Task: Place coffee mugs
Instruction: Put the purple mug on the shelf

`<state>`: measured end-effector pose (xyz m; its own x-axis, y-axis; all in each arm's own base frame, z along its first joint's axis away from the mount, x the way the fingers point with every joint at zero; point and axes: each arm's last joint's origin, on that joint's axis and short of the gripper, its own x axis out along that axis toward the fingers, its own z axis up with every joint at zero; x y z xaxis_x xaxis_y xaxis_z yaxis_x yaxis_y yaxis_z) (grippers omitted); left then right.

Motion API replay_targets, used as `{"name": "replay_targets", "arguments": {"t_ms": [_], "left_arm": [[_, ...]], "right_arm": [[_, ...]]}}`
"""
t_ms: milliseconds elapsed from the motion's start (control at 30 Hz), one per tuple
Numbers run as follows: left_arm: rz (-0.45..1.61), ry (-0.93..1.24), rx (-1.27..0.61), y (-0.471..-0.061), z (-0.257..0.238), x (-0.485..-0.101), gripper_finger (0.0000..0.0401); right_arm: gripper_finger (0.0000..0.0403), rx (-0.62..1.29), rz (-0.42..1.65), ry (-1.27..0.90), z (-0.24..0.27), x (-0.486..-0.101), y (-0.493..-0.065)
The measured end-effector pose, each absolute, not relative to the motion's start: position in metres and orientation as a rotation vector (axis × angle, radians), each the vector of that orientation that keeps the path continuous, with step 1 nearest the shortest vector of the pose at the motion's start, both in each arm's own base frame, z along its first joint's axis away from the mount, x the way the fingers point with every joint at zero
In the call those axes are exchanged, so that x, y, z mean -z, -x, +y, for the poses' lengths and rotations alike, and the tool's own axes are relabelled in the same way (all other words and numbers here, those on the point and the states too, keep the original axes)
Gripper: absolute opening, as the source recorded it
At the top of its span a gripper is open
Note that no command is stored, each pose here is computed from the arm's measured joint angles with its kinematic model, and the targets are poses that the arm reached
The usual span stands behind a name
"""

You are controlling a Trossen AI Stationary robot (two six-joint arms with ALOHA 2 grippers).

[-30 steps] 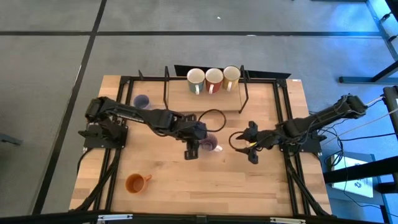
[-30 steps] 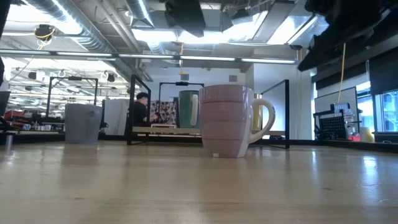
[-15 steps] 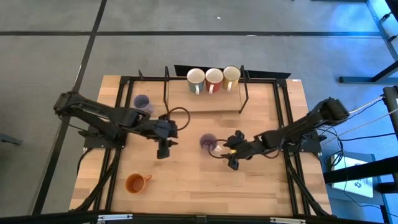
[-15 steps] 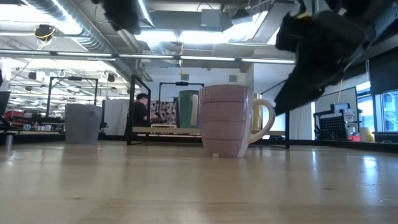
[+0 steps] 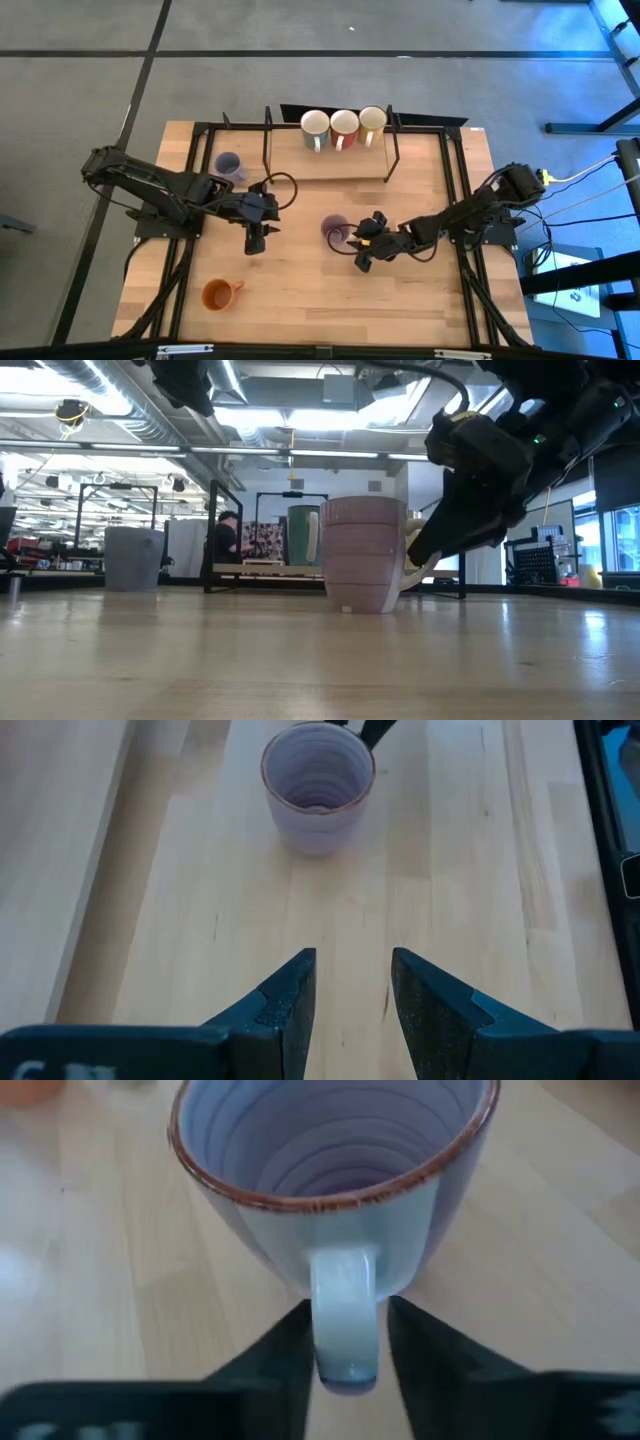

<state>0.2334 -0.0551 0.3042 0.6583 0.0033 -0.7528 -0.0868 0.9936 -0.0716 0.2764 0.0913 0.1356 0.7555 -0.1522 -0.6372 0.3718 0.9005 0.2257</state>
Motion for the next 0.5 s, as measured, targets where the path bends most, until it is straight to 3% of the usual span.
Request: {"name": "replay_targets", "arguments": {"t_ms": [133, 500], "left_arm": [[0.848, 0.105, -0.053, -0.234, -0.055, -0.304, 0.0128], [0.832, 0.140, -0.020, -0.229, -0.055, -0.310, 0.0128]], "right_arm": [[0.0032, 0.314, 0.646, -0.336, 0.090, -0.136, -0.276], [0.0029, 0.489, 0.563, -0.322, 0.089, -0.159, -0.284]]}}
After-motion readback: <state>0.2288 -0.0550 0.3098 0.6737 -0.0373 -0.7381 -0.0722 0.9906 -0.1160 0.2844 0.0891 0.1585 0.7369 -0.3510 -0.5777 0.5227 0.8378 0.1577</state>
